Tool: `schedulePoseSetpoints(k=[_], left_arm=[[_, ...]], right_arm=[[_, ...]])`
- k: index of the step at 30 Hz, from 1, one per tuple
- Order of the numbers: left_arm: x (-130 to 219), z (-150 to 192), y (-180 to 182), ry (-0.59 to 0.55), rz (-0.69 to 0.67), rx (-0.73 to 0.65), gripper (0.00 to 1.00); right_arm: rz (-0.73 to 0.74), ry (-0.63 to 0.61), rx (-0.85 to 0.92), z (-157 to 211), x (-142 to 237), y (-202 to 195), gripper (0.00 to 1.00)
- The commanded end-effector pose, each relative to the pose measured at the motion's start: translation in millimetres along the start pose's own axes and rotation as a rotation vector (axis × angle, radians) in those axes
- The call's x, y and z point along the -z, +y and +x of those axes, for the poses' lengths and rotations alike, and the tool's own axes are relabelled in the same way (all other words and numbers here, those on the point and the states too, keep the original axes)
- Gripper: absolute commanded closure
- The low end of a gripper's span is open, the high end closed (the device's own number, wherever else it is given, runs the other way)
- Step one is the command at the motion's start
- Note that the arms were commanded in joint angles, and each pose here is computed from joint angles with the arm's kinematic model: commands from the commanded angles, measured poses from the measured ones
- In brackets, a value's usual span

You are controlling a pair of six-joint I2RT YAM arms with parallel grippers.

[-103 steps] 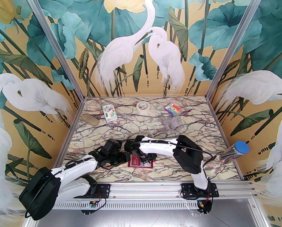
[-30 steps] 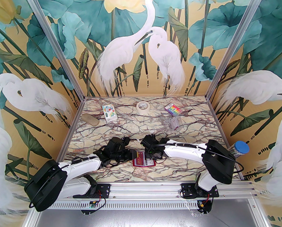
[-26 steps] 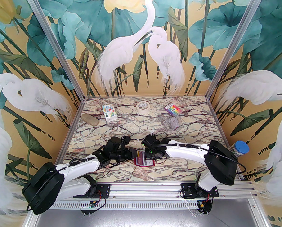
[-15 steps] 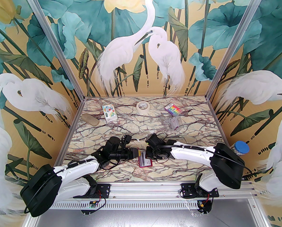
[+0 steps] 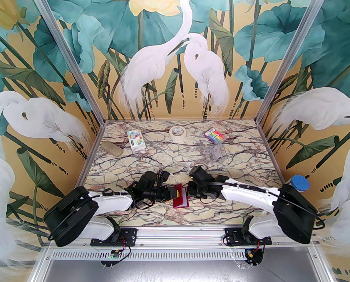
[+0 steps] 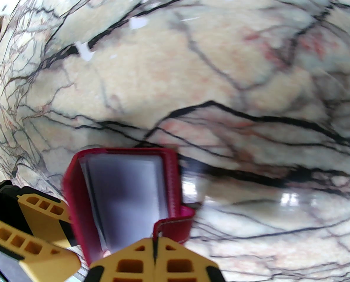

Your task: Put the credit cards into the card holder

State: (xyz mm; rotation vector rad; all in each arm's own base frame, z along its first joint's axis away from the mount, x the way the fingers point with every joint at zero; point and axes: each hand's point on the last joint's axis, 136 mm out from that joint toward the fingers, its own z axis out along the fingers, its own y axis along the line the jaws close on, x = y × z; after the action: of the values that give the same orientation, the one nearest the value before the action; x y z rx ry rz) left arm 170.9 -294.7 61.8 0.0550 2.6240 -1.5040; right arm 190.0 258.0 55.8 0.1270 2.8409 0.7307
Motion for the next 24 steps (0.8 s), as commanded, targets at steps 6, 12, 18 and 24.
schedulePoseSetpoints(k=[6,12,18,24], left_arm=[[-24,-1,-5,0.019,-0.013,-0.028,0.8],[-26,1,10,0.025,-0.078,-0.007,0.9],[-26,2,23,0.033,-0.154,-0.004,0.96],[-26,3,30,0.034,-0.186,0.001,0.99]], right_arm=[[0.027,0.0,-0.007,1,9,-15,1.0],[0.011,0.001,0.016,0,13,-10,1.0],[-0.028,0.024,0.054,3,11,-2,1.0],[-0.071,0.066,0.11,8,6,7,1.0]])
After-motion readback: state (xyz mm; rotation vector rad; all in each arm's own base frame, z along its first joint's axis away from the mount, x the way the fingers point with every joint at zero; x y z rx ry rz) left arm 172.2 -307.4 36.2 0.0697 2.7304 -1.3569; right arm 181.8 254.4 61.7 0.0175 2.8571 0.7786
